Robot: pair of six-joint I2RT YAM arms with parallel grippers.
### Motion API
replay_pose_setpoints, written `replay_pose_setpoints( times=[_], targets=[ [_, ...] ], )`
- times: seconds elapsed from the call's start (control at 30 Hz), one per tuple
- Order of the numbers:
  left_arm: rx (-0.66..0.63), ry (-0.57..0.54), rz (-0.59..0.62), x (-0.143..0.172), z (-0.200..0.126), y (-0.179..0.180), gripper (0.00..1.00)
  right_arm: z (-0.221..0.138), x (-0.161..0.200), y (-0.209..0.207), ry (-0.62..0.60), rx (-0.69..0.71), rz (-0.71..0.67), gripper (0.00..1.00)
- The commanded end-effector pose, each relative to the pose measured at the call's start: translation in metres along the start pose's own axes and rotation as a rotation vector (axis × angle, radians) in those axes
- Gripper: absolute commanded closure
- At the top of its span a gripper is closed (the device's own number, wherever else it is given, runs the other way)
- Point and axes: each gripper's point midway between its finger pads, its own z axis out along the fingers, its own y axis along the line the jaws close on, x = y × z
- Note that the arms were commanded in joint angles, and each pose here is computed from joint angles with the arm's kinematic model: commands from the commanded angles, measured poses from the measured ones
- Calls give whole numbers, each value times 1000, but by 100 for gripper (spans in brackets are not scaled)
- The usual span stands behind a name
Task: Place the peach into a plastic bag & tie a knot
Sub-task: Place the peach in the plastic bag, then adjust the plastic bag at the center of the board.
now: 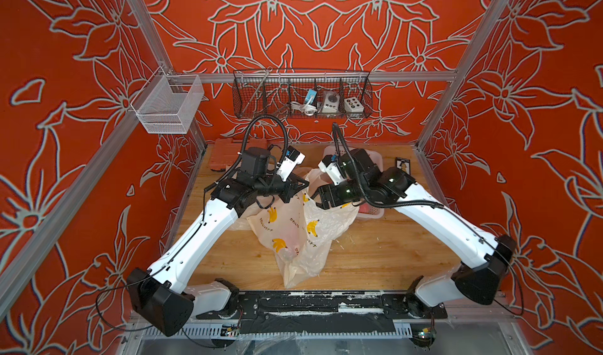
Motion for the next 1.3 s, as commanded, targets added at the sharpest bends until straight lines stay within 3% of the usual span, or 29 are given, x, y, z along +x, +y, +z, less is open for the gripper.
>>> replay_pose_setpoints(
  times=[0.0,0.13,0.23,0.37,0.53,0.7,0.8,0.87,0.97,1.1,1.27],
  targets=[
    [-14,-38,41,-6,-8,-4,100,-53,11,-6,-52,61,51,22],
    [-14,-58,26,-6,-9,-5,100,-91,34,-44,-70,281,149,21],
    [-6,-72,20,-7,-10,-7,100,-94,63,-78,-44,418,323,13],
    [6,-84,8,-5,-9,-8,100,-65,67,-85,-68,354,509,6],
    [19,-85,-6,-2,-8,-11,100,-24,30,-77,-109,204,609,5],
    [19,-89,-2,-3,-9,-14,100,11,48,-89,-56,179,766,12],
    [15,-98,-5,-4,-10,-14,100,17,53,-97,-90,172,815,36],
    [-8,-110,-11,-6,-13,-13,100,7,43,-102,-134,202,745,64],
    [-106,-153,-58,-14,-26,-3,100,-22,12,-101,-174,255,519,90],
    [-229,-234,-179,-26,-50,8,100,-63,-38,-56,-171,179,176,99],
    [-152,-394,-175,-39,-64,-34,100,-116,-79,-7,-266,106,-46,100]
  ],
)
